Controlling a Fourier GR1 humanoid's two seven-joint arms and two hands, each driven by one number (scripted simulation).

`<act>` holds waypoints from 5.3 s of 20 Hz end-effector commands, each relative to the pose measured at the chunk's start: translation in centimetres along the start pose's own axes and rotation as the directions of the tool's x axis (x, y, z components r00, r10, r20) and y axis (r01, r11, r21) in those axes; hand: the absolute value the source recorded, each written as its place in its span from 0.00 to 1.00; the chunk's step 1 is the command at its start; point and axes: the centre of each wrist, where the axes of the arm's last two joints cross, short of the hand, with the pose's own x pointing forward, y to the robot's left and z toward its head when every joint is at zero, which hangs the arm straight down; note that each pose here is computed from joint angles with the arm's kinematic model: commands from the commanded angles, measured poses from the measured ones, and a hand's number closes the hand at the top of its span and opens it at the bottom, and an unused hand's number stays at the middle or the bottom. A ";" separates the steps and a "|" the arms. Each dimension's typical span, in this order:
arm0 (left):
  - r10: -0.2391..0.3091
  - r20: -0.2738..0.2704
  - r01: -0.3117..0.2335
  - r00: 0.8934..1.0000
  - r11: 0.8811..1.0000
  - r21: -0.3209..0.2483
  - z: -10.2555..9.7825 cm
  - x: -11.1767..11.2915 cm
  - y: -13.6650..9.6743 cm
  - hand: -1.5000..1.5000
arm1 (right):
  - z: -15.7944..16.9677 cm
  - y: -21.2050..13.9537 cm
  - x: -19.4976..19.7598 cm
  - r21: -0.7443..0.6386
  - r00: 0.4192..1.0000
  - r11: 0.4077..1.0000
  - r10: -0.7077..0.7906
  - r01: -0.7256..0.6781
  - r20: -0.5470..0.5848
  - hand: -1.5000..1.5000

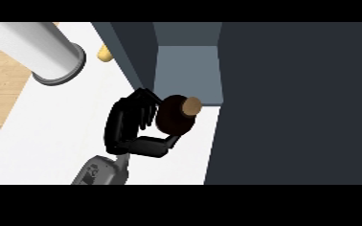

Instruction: Pick up the wine, place it into the cabinet and close the cabinet

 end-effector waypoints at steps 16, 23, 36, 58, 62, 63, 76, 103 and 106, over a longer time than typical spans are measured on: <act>-0.050 -0.052 0.056 0.997 0.993 0.108 -11.0 5.9 -6.3 1.00 | 2.5 -0.6 1.1 0.061 0.999 0.998 -0.032 0.032 0.014 0.00; -0.187 -0.009 0.187 0.982 0.977 0.098 -11.7 4.3 -7.7 1.00 | 1.3 -0.7 1.2 0.086 0.999 0.996 -0.038 0.036 0.014 0.00; -0.233 -0.036 0.236 0.972 0.966 0.110 -12.3 0.3 -6.7 1.00 | 1.8 -0.9 0.6 0.071 0.998 0.996 -0.053 0.051 0.036 0.00; -0.371 -0.126 0.386 0.920 0.915 0.120 -9.0 -7.4 -3.4 1.00 | -0.2 -0.4 1.3 0.087 0.999 0.996 -0.026 0.024 0.022 0.00; -0.334 -0.112 0.349 0.936 0.923 0.163 -10.6 -7.6 -2.0 1.00 | -0.1 -0.6 -0.5 0.108 0.998 0.993 -0.053 0.051 0.018 0.00; -0.332 -0.105 0.345 0.938 0.924 0.165 -9.7 -8.1 -1.8 1.00 | -0.4 -0.6 -0.2 0.110 0.998 0.992 -0.056 0.054 0.018 0.00; -0.239 -0.165 0.273 0.957 0.935 0.228 -13.2 -7.2 -0.7 1.00 | 0.1 -1.1 -0.3 0.095 0.997 0.994 -0.064 0.061 0.031 0.00; -0.360 -0.294 0.444 0.885 0.843 0.305 -13.6 -7.3 1.5 1.00 | -0.7 0.8 -0.2 0.157 0.995 0.984 -0.090 0.081 0.045 0.00; -0.234 -0.294 0.328 0.927 0.885 0.331 -13.2 -7.6 1.0 1.00 | -1.2 0.5 -0.1 0.163 0.995 0.984 -0.079 0.068 0.060 0.00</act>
